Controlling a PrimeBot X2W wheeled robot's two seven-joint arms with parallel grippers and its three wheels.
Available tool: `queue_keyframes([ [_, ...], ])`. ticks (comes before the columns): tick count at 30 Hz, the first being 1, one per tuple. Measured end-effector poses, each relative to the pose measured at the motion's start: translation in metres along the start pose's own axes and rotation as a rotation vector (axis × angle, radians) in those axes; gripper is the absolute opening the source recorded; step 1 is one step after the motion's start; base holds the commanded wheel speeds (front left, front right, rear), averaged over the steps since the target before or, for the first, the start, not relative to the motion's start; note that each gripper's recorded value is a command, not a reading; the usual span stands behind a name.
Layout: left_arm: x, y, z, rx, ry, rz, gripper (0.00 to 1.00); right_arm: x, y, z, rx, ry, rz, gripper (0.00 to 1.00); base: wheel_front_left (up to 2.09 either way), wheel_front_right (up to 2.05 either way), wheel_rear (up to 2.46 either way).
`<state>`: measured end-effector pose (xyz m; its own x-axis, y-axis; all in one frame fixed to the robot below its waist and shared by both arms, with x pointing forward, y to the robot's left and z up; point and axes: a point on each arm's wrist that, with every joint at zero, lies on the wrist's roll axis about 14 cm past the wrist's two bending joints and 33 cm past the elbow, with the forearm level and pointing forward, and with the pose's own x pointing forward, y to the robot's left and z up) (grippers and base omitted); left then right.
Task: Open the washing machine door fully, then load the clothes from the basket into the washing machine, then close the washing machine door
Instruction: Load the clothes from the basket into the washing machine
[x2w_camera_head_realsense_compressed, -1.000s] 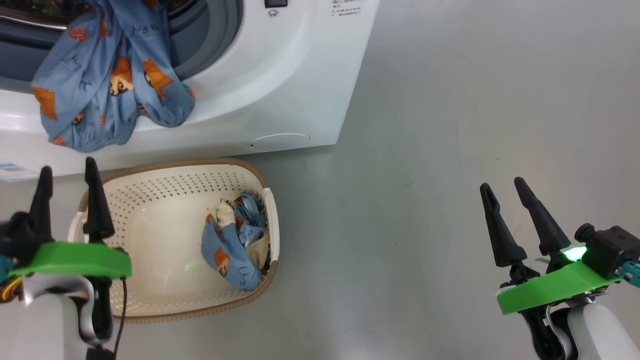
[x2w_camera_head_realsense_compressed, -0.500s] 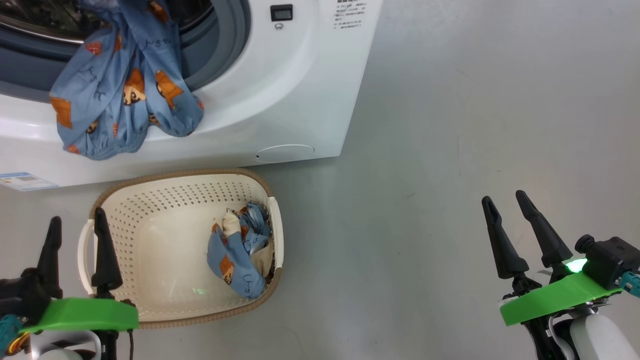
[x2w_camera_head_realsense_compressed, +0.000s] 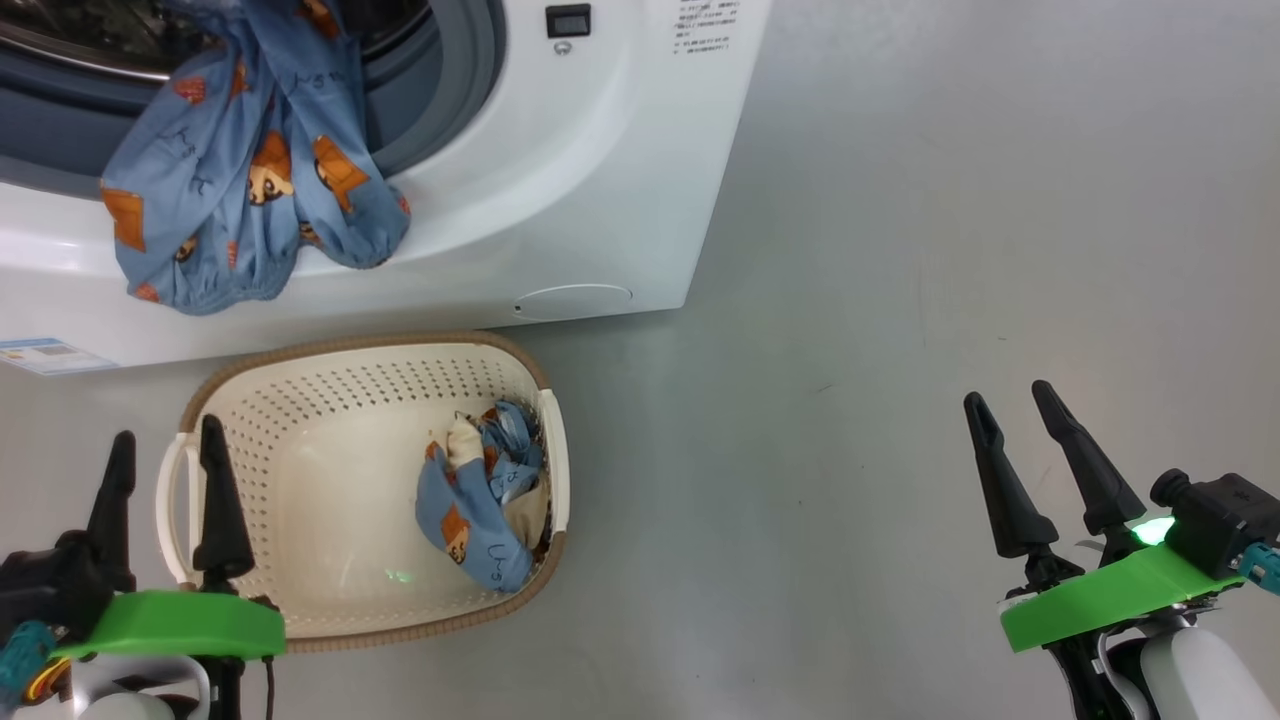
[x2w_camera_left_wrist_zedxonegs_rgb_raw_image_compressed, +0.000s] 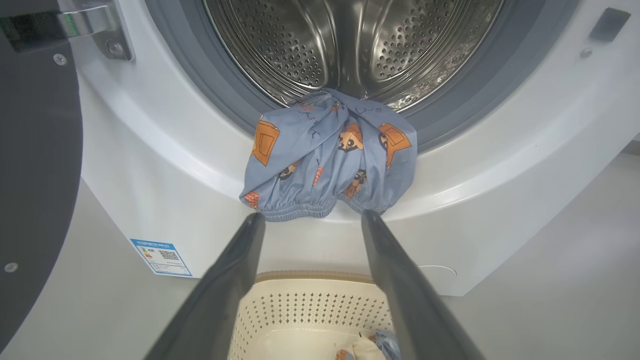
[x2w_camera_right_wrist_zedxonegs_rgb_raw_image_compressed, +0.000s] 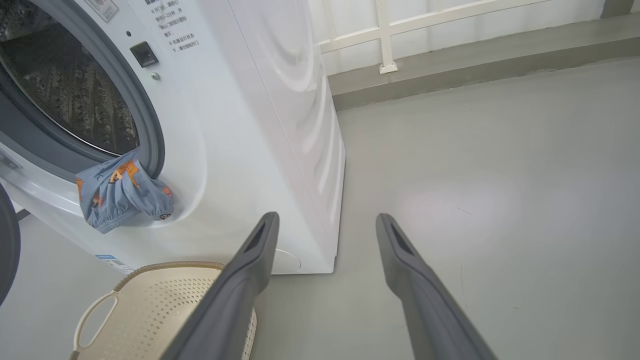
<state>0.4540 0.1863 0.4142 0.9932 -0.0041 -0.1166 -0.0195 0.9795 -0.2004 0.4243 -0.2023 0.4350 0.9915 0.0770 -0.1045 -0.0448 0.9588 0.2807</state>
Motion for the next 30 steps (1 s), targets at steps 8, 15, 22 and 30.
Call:
queue_keyframes([
  [8,0.017,0.0,-0.015,0.012,0.047,-0.02,1.0,0.003,-0.002,-0.009,0.005,0.021,-0.006,1.0,0.0,0.0,0.0],
  [15,0.045,0.001,-0.029,0.015,0.093,-0.037,1.0,0.006,-0.004,-0.017,0.011,0.038,-0.012,1.0,0.0,0.0,0.0],
  [22,0.072,0.001,-0.041,0.047,0.147,-0.064,1.0,0.009,-0.006,-0.017,0.012,0.034,-0.023,1.0,0.0,0.0,0.0],
  [30,0.104,-0.019,-0.051,0.077,0.179,-0.136,1.0,0.01,-0.015,-0.022,0.009,0.047,-0.049,1.0,0.0,0.0,0.0],
])
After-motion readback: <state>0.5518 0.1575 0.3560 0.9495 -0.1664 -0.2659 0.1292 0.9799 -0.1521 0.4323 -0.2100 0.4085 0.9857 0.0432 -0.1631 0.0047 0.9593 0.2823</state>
